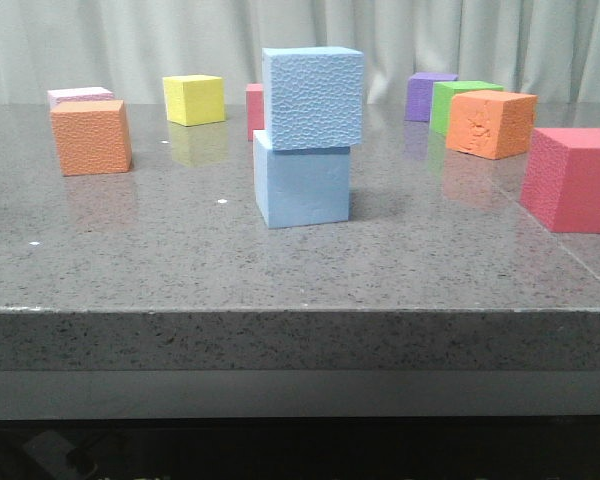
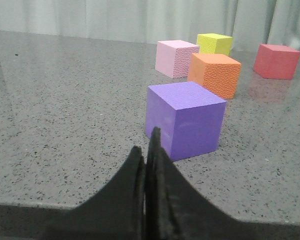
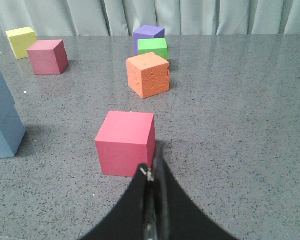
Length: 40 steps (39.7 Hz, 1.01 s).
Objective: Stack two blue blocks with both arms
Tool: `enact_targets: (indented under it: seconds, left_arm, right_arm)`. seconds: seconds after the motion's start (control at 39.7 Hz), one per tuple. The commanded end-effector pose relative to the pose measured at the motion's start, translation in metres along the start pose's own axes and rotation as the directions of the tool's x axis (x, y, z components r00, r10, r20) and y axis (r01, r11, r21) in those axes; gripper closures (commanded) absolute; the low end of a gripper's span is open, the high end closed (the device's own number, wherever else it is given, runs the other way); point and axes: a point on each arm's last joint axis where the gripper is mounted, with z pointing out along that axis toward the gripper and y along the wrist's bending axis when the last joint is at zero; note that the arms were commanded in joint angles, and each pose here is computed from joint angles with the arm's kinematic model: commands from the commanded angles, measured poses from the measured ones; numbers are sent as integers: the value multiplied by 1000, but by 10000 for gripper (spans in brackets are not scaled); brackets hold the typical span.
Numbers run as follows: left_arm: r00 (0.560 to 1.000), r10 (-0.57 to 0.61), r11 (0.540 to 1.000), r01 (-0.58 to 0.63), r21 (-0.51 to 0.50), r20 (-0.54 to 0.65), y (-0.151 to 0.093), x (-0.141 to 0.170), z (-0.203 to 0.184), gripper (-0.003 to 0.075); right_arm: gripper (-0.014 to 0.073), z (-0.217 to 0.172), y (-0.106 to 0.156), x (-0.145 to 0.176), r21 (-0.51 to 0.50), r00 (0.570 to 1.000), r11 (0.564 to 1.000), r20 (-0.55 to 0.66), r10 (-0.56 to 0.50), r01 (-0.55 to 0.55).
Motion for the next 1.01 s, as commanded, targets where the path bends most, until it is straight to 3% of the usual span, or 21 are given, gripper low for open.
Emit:
enact_targets:
  seconds: [0.0,0.83,0.98]
  left_arm:
    - [998,-3,1000,3,-1,65,1,4,0,738]
    - [998,-3,1000,3,-1,65,1,4,0,738]
    - [998,-3,1000,3,-1,65,1,4,0,738]
  right_arm:
    - [664,-2,1,-15,2,995,1000,98,-13,13]
    - [664,-2,1,-15,2,995,1000,98,-13,13]
    - [664,0,-2,-5,29,988,997,136,-75,72]
